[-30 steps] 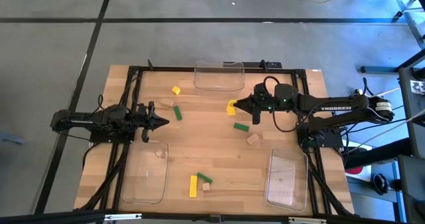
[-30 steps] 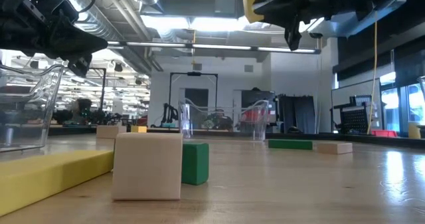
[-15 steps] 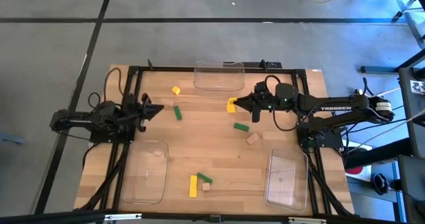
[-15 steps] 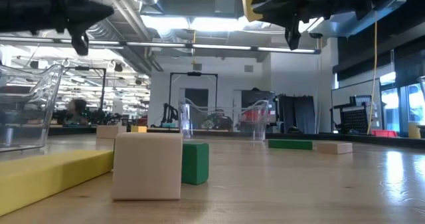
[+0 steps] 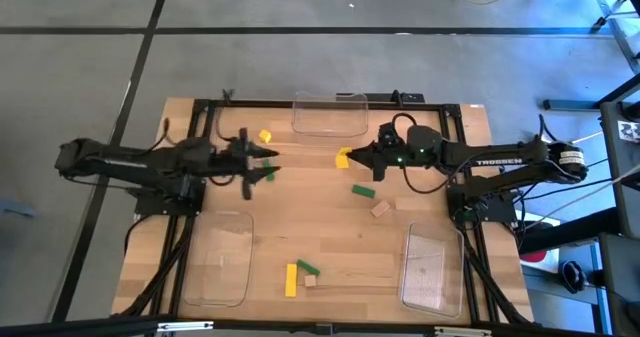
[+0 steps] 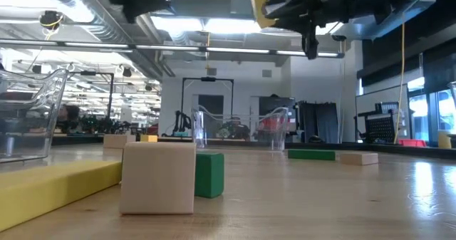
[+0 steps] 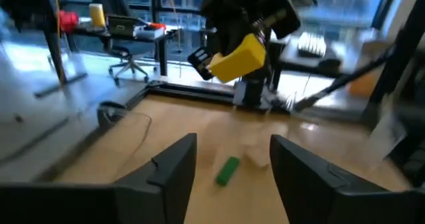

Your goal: Sort & place blocks by color

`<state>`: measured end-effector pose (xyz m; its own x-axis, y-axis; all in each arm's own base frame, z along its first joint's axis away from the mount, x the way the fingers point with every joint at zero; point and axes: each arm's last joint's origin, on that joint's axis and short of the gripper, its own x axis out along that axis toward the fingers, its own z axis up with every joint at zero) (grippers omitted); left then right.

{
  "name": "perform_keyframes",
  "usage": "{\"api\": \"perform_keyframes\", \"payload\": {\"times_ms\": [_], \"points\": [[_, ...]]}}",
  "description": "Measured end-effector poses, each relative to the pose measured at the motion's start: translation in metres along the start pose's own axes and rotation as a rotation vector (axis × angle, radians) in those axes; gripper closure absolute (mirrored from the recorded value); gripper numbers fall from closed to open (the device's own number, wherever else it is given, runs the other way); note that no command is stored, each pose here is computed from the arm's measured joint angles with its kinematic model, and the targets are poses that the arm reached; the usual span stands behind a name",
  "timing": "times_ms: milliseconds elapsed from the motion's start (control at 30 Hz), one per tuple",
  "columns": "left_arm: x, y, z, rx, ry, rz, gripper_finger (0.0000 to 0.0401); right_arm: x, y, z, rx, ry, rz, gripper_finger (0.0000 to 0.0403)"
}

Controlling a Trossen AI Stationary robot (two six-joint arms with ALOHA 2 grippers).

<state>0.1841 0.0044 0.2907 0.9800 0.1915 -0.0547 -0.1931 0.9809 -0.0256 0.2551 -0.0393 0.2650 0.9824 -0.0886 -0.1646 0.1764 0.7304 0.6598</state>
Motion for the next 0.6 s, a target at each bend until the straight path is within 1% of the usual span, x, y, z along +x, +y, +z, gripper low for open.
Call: {"api": "perform_keyframes", "payload": {"times_ms": [67, 167, 267, 367, 500, 600], "points": [[0.016, -0.004, 0.013, 0.132, 0.022, -0.001, 0.0204, 0.005, -0.003, -0.003, 0.045, 0.008, -0.008, 0.0374], [0.040, -0.009, 0.022, 0.313, 0.067, -0.007, 0.0200, 0.014, -0.003, -0.005, 0.089, -0.015, 0.018, 0.0374], [0.061, -0.014, 0.030, 0.428, 0.084, -0.014, 0.0200, 0.022, -0.002, -0.008, 0.116, -0.056, 0.041, 0.0374], [0.079, -0.016, 0.030, 0.458, 0.111, -0.018, 0.0201, 0.028, -0.001, -0.011, 0.121, -0.070, 0.068, 0.0374], [0.095, -0.018, 0.024, 0.427, 0.127, -0.067, 0.0199, 0.033, 0.003, -0.014, 0.107, -0.090, 0.109, 0.0374], [0.102, -0.020, 0.020, 0.424, 0.116, -0.077, 0.0201, 0.035, 0.004, -0.016, 0.111, -0.096, 0.129, 0.0374]]}}
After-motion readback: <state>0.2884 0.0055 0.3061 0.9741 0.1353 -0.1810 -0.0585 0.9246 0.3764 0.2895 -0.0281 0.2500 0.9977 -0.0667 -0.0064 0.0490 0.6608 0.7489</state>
